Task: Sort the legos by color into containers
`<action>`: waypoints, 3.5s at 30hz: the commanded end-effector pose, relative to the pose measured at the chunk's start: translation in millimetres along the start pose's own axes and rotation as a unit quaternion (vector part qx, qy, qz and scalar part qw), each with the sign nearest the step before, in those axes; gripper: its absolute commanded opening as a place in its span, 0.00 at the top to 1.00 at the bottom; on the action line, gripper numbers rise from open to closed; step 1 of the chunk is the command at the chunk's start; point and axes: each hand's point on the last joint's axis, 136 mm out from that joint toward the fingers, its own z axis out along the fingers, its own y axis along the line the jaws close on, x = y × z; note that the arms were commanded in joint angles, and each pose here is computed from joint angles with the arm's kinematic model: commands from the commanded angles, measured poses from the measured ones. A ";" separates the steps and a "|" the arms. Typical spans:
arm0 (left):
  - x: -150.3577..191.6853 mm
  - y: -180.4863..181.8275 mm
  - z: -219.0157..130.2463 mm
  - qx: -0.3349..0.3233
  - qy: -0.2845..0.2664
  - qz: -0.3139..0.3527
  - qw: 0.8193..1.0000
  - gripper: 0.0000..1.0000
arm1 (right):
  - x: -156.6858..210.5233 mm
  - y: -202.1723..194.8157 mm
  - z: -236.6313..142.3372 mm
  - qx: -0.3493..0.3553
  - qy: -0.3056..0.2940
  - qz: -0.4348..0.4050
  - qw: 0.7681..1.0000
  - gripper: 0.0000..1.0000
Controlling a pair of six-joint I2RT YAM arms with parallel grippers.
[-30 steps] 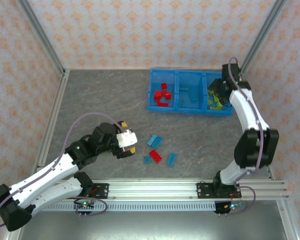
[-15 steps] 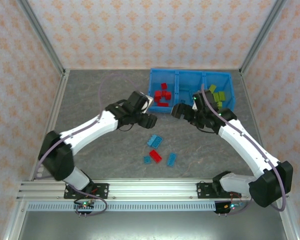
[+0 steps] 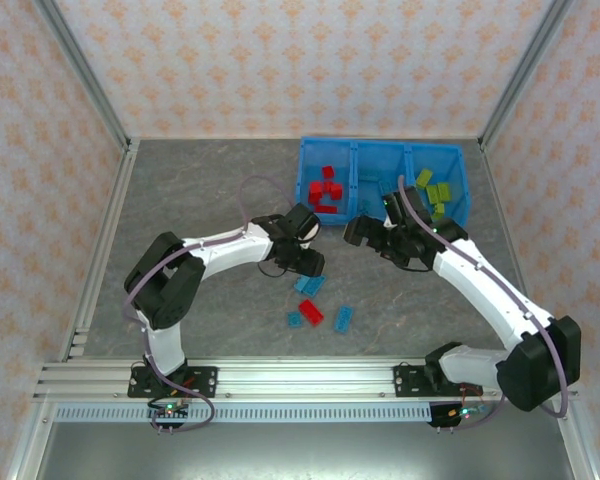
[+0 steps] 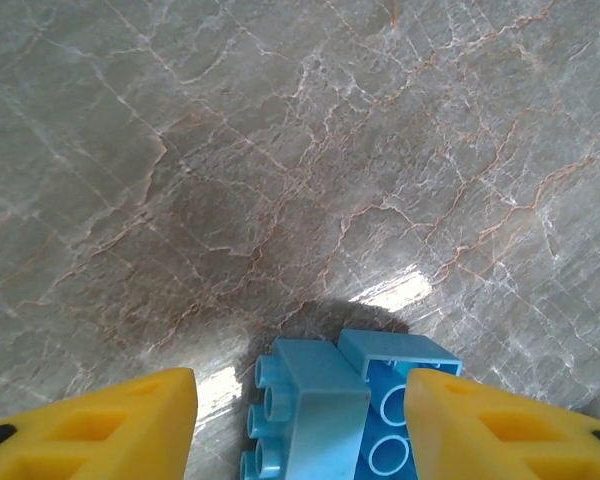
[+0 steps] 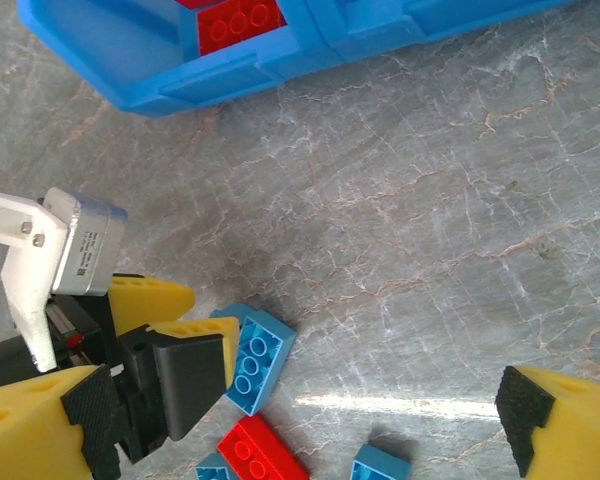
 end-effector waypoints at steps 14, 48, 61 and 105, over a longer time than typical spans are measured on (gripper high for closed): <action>16.4 20.4 15.3 -0.030 0.006 -0.008 0.999 0.68 | -1.7 -4.2 1.7 0.020 0.000 0.019 1.000 0.01; -285.8 -109.9 -69.6 -0.031 -0.345 0.111 0.932 0.80 | -18.5 -41.1 -79.4 0.045 -0.172 0.067 0.982 0.01; -287.0 -123.6 -128.1 -0.025 -0.381 0.142 0.913 0.62 | -14.4 -46.9 -79.0 0.047 -0.175 0.072 0.981 0.01; 104.7 44.4 -214.2 -0.116 -0.308 0.435 0.838 0.00 | 102.7 43.1 133.1 0.087 0.123 -0.026 0.988 0.81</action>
